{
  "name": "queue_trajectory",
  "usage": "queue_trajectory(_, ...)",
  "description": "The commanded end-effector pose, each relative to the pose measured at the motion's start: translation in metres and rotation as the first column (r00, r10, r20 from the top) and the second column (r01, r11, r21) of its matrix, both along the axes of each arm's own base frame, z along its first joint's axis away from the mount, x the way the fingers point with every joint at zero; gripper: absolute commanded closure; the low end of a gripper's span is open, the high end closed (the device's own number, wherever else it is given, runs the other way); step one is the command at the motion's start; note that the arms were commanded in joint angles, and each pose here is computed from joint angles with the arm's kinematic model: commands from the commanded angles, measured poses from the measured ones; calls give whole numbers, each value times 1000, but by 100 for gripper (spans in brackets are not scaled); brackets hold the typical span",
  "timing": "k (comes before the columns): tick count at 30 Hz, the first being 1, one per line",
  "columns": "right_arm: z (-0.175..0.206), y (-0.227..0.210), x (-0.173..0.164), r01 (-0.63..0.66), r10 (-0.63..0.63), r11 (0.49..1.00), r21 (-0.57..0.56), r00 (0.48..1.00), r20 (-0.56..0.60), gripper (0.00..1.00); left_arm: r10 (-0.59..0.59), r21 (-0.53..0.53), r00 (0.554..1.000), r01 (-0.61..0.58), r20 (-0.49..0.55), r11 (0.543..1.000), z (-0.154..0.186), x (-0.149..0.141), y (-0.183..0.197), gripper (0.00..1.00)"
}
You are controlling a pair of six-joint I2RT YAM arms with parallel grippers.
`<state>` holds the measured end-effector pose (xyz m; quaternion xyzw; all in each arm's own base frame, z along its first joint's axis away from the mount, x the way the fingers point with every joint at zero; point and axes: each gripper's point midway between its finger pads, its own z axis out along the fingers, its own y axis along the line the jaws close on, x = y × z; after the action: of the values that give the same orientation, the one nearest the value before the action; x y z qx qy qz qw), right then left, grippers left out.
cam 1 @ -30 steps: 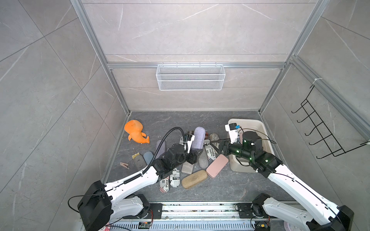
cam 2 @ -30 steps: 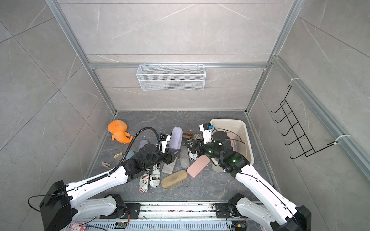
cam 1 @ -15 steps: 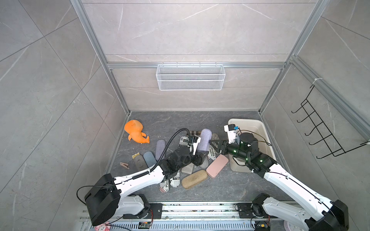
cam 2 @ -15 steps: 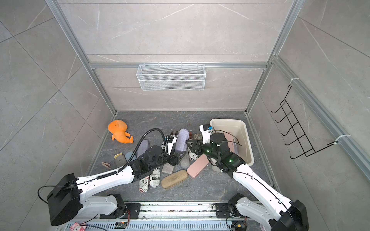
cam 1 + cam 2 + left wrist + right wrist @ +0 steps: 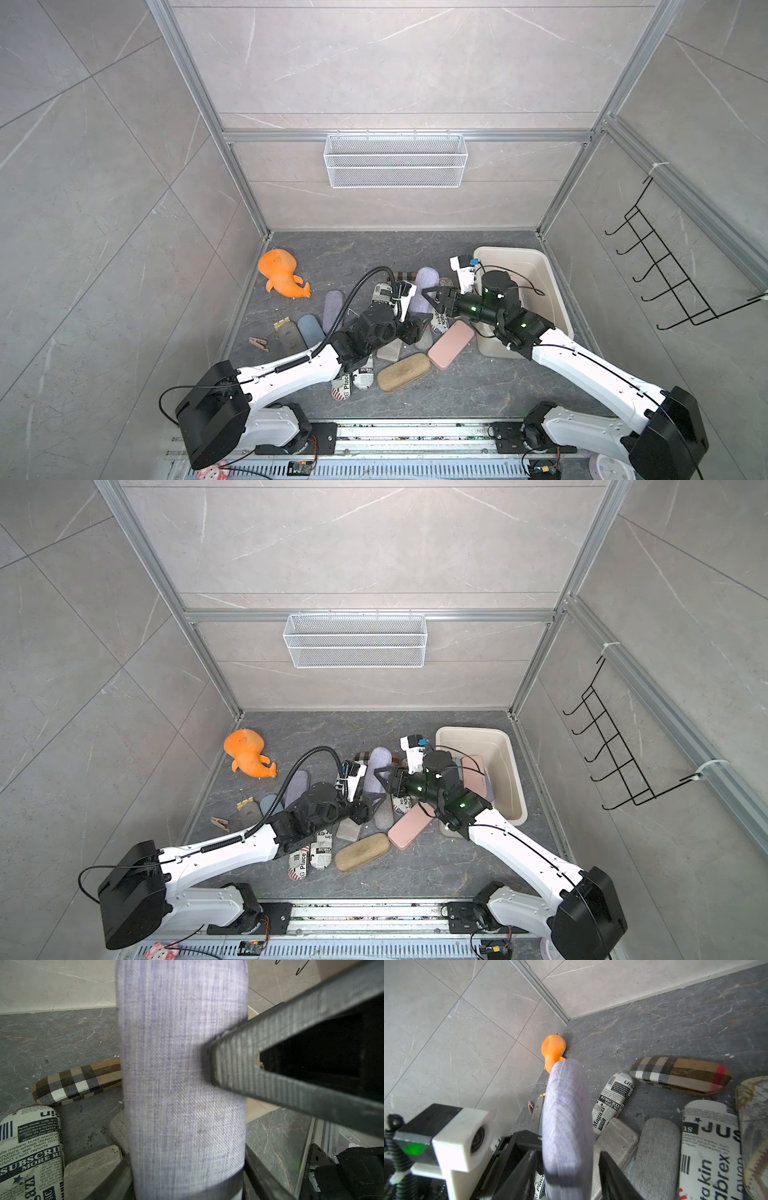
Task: Put the glasses cases into the storage boxes
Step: Pick up the glasses case at the center of the board.
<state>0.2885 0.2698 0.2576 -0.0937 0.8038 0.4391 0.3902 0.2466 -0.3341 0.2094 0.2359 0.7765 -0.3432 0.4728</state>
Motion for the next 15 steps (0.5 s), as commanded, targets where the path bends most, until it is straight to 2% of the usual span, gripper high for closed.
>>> queue_trajectory(1, 20, 7, 2, -11, 10, 999, 30, 999, 42, 56, 13, -109, 994, -2, 105, 994, 48, 8, -8, 45)
queue_trajectory(3, 21, 10, 1, -22, 20, 999, 28, 999, 45, 60, 14, -107, 995, -3, 101, 994, 47, 9, -9, 44)
queue_trajectory(10, 29, 4, 2, 12, -11, 1000, -13, 998, 69, 62, 16, -93, 996, -8, 88, 996, 41, 7, -6, 18)
queue_trajectory(15, 45, -13, 11, 96, -83, 990, -99, 988, 130, 62, 90, -84, 994, -84, 65, 993, 37, 6, 17, 14)
